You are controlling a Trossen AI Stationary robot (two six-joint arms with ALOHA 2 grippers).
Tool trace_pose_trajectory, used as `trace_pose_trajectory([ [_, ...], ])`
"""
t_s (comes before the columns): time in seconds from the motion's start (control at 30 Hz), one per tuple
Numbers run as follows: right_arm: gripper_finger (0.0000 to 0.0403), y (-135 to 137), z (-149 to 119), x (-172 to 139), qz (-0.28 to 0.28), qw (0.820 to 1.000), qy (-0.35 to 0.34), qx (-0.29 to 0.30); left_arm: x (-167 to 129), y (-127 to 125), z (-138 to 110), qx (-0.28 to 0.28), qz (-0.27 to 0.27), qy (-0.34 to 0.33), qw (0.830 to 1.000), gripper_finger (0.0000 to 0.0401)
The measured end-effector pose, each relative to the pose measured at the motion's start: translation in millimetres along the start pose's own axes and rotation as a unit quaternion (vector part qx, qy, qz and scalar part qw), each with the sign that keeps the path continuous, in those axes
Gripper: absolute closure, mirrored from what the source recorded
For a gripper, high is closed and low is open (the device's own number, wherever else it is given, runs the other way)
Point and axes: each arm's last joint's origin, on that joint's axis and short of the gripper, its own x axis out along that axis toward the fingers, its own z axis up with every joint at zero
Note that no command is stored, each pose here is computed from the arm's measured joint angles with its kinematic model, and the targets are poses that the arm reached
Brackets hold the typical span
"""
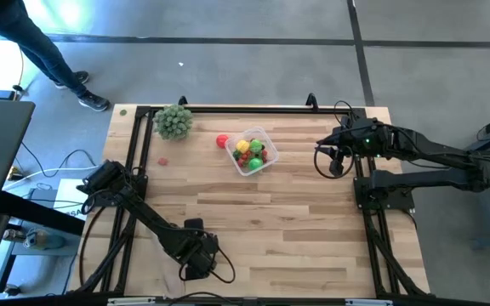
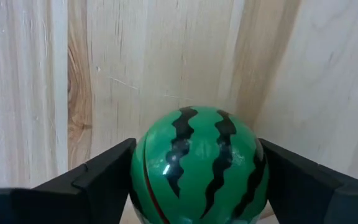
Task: Pick and placing Produce into tupperware
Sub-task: Put the green watermelon into the transparent container
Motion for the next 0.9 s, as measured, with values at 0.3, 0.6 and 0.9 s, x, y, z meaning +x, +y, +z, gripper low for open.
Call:
trace_pose_trajectory([
  [0.3,0.0327,0.0,0.0,0.0,0.0,1.0,0.0,0.0,-0.2,-0.1,0.1,0.0,0.0,0.0,1.0,0.0102],
  [0.6,0.0327,0.0,0.0,-0.1,0.0,1.0,0.0,0.0,-0.2,-0.1,0.1,0.032,-0.001,-0.001,0.999,0.0108],
  [0.9,0.0327,0.0,0.0,0.0,0.0,1.0,0.0,0.0,-7.4,-2.0,6.1,0.082,0.02,-0.029,0.996,0.0108],
])
